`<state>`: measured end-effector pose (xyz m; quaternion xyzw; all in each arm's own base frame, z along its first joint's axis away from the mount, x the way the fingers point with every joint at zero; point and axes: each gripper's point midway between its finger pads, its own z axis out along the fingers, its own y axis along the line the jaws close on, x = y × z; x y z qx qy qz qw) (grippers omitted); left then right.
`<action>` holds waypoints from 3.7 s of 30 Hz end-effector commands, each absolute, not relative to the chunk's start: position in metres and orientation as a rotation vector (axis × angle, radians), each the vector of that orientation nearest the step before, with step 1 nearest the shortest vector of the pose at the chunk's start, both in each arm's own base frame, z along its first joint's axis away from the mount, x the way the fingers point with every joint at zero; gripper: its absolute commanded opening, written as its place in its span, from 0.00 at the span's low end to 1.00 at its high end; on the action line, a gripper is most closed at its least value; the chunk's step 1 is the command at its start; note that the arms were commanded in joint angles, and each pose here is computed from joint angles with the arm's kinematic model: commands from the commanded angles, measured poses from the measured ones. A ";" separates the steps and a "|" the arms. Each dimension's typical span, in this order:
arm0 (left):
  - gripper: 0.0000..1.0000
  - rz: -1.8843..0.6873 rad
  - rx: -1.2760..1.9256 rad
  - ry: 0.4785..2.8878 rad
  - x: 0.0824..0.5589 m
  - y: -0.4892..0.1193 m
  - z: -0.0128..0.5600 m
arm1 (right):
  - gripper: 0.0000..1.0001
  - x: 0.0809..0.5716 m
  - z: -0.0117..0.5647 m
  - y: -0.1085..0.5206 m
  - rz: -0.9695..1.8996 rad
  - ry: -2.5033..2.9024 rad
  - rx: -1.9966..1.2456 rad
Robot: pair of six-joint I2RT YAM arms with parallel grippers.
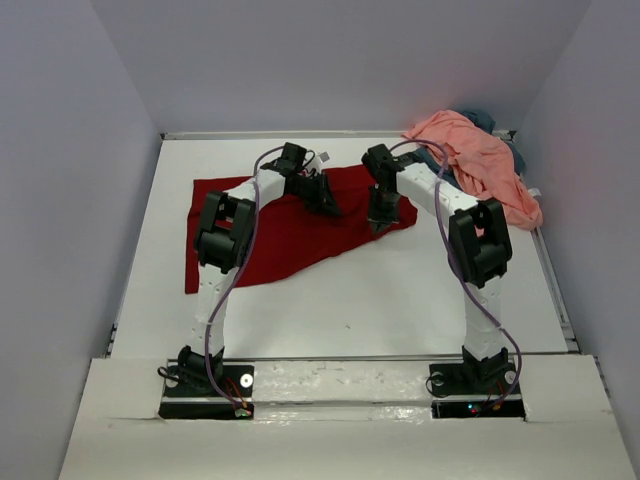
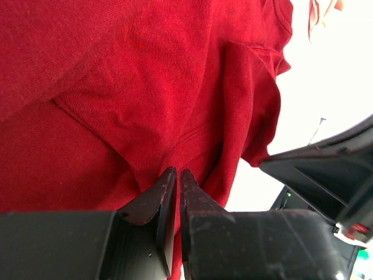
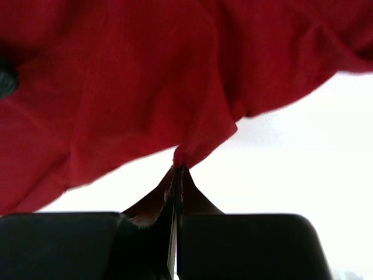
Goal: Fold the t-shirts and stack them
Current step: Grap the side of the flattened tshirt closest away from the robot with both arms
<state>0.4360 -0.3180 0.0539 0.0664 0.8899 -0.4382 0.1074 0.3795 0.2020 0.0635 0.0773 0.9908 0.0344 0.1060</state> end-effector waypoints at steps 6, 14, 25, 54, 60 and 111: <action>0.17 -1.281 0.243 2.534 0.440 -0.312 0.104 | 0.00 0.362 0.165 0.211 0.443 2.813 0.312; 0.17 -1.191 0.100 2.514 0.447 -0.258 0.112 | 0.00 0.355 0.179 0.185 0.532 2.802 0.381; 0.17 -1.065 -0.037 2.508 0.411 -0.193 0.118 | 0.00 0.315 0.170 0.166 0.583 2.847 0.415; 0.70 -0.558 -1.050 2.447 0.242 -0.008 0.090 | 0.00 0.358 0.126 0.160 0.599 2.853 0.324; 0.70 -0.449 -1.234 2.408 0.227 0.014 0.079 | 0.00 0.356 0.122 0.157 0.605 2.864 0.315; 0.66 -0.153 -1.749 2.071 0.231 0.094 0.053 | 0.00 0.370 0.149 0.178 0.825 2.718 0.183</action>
